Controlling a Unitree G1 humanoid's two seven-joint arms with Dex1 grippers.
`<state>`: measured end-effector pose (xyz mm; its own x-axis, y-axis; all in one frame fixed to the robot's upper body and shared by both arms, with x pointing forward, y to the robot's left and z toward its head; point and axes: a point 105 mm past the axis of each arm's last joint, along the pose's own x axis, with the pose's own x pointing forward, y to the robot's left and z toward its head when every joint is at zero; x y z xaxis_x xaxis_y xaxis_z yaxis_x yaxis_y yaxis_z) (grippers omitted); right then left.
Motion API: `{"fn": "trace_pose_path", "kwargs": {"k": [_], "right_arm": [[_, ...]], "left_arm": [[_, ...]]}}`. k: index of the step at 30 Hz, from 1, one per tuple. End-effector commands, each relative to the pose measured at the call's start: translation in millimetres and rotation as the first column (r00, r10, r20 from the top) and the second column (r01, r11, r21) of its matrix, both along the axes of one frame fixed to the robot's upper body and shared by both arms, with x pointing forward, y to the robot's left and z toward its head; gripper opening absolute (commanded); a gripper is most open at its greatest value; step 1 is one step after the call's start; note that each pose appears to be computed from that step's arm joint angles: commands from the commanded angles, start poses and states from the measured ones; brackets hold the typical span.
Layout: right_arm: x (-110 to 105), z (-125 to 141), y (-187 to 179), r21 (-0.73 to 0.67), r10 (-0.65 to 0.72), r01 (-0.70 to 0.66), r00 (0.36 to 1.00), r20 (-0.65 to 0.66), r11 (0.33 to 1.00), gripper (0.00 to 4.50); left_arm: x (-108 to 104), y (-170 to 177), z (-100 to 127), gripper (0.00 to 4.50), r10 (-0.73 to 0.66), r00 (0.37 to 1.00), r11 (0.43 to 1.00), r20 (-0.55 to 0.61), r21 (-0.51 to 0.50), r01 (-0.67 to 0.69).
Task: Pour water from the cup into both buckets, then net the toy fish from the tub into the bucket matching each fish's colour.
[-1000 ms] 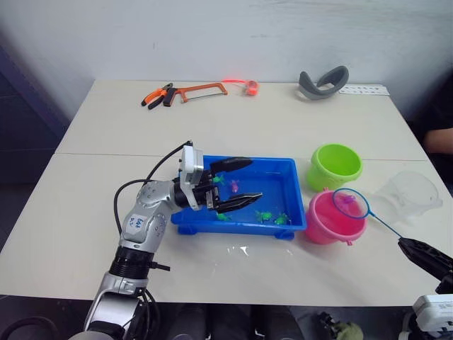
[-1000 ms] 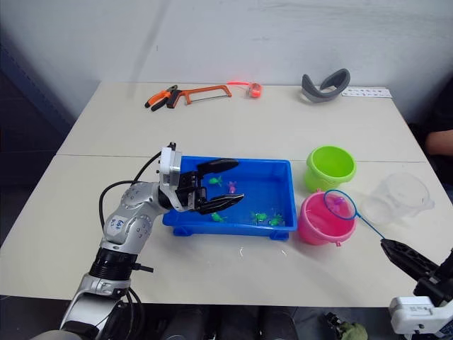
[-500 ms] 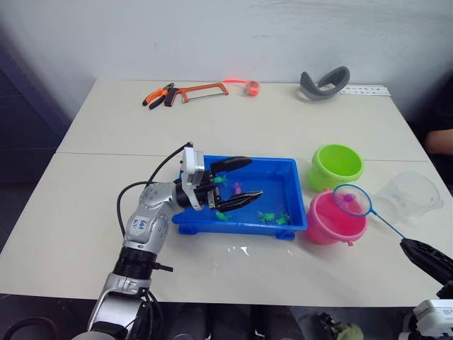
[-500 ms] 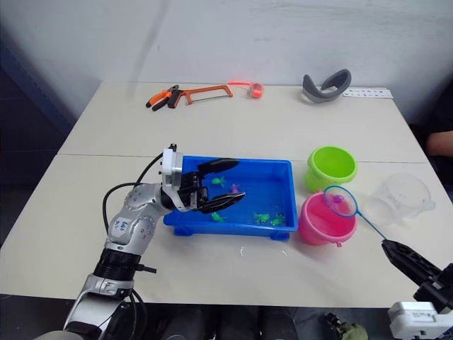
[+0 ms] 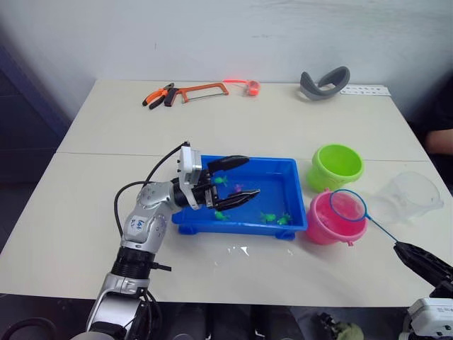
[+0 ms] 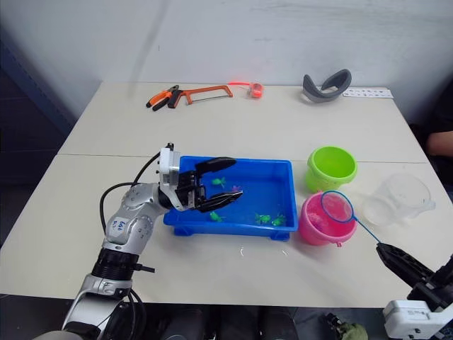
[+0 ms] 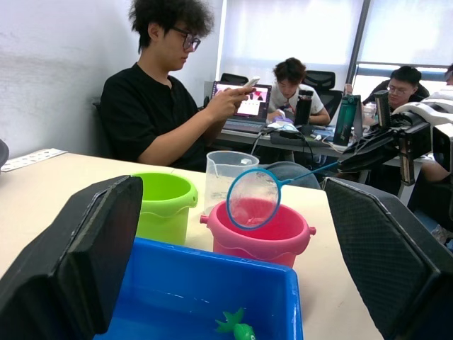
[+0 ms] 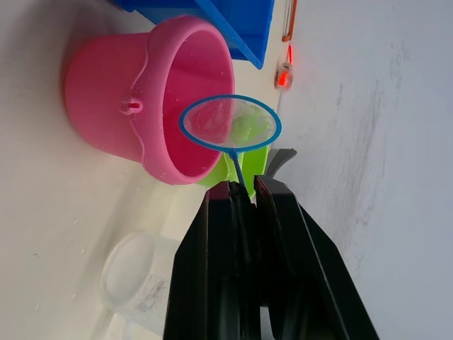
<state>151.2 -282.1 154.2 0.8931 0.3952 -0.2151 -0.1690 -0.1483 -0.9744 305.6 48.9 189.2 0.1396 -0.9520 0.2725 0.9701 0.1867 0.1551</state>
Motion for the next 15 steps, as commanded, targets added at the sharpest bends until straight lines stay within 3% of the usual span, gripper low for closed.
{"fn": "trace_pose_path", "kwargs": {"k": [1,5,7,9,13,15], "right_arm": [[1.0,18.0,-4.6,0.002,-0.028,0.028,0.997,0.066,1.0,0.0],[2.2,34.7,-8.7,0.071,-0.069,0.062,0.993,0.096,0.996,0.0],[0.9,43.4,4.5,0.164,-0.023,0.011,0.997,0.068,0.986,0.0],[0.2,47.7,19.5,0.355,0.018,-0.006,0.999,-0.03,0.935,0.0],[17.2,78.1,39.0,0.53,0.062,-0.044,0.998,-0.016,0.847,0.0],[30.5,72.6,56.3,0.712,0.148,-0.009,0.98,-0.134,0.702,0.0]], "left_arm": [[-1.0,0.5,6.5,4.45,0.004,1.0,1.0,0.031,-0.008,-0.004],[-4.9,5.9,5.4,4.45,0.004,0.999,1.0,0.035,-0.005,-0.003],[-5.9,12.1,6.2,4.45,0.012,0.999,1.0,0.035,-0.007,-0.012],[-4.0,21.3,8.4,4.45,0.042,0.999,0.999,0.023,-0.021,-0.042],[0.8,43.0,9.5,4.45,0.124,0.992,0.992,-0.007,-0.032,-0.125],[2.2,55.3,8.5,4.45,0.173,0.985,0.985,-0.014,-0.021,-0.173]]}}
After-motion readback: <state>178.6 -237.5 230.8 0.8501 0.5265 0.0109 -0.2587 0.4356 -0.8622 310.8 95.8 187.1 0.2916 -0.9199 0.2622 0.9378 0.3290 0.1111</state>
